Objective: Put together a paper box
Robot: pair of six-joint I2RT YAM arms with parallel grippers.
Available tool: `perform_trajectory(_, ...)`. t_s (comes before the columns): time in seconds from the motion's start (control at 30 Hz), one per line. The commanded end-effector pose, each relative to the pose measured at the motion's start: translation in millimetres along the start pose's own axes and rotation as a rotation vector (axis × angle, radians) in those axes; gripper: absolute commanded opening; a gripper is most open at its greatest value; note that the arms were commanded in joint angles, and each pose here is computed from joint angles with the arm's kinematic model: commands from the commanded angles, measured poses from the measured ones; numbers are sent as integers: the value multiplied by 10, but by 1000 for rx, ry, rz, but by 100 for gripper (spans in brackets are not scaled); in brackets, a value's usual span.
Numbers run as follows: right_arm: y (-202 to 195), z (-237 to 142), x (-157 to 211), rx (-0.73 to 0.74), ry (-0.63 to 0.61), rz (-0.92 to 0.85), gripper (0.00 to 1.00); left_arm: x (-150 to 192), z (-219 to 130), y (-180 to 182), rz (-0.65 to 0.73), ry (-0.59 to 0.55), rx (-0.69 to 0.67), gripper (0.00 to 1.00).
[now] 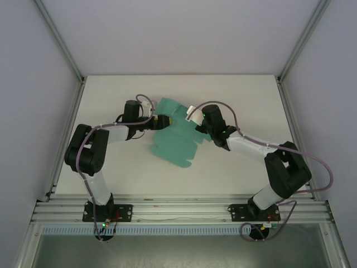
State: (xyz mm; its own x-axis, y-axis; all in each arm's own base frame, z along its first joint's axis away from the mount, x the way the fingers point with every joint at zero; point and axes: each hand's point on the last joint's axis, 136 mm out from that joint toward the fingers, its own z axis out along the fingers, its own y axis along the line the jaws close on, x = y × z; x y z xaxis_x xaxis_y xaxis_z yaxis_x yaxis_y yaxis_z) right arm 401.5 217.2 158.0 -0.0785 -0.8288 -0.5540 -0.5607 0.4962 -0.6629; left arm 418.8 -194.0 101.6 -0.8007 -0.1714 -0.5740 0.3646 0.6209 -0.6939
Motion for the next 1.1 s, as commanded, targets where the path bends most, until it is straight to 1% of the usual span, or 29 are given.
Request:
perform_trajectory(0.0, -229, -55, -74, 92, 29, -100, 0, -119, -233, 93, 16, -48, -102, 100)
perform_trajectory(0.1, -234, -32, -107, 112, 26, -175, 0, -189, -427, 145, 9, -75, -165, 100)
perform_trajectory(0.2, -197, 23, -124, 137, 29, -285, 0, -341, -654, 234, 1, -138, -264, 100)
perform_trajectory(0.33, -259, 166, -216, 288, 22, -427, 0, -580, -888, 494, -28, -193, -464, 100)
perform_trajectory(0.4, -263, 234, -276, 355, 16, -498, 0, -676, -895, 617, -64, -198, -512, 100)
perform_trajectory(0.47, -295, 296, -344, 425, 0, -524, 0, -742, -828, 683, -96, -196, -506, 100)
perform_trajectory(0.57, -297, 362, -410, 472, -29, -523, 0, -841, -712, 739, -85, -213, -480, 100)
perform_trajectory(0.83, -106, 426, -398, 423, -58, -516, 0, -880, -469, 993, -95, -168, -489, 100)
perform_trajectory(0.97, -68, 434, -387, 408, -58, -505, 0, -934, -374, 928, -77, -159, -429, 98)
perform_trajectory(1.0, -74, 439, -374, 406, -50, -498, 0, -876, -318, 995, -89, -142, -426, 97)
perform_trajectory(1.07, -61, 446, -349, 401, -39, -497, 0, -917, -351, 999, -84, -166, -433, 98)
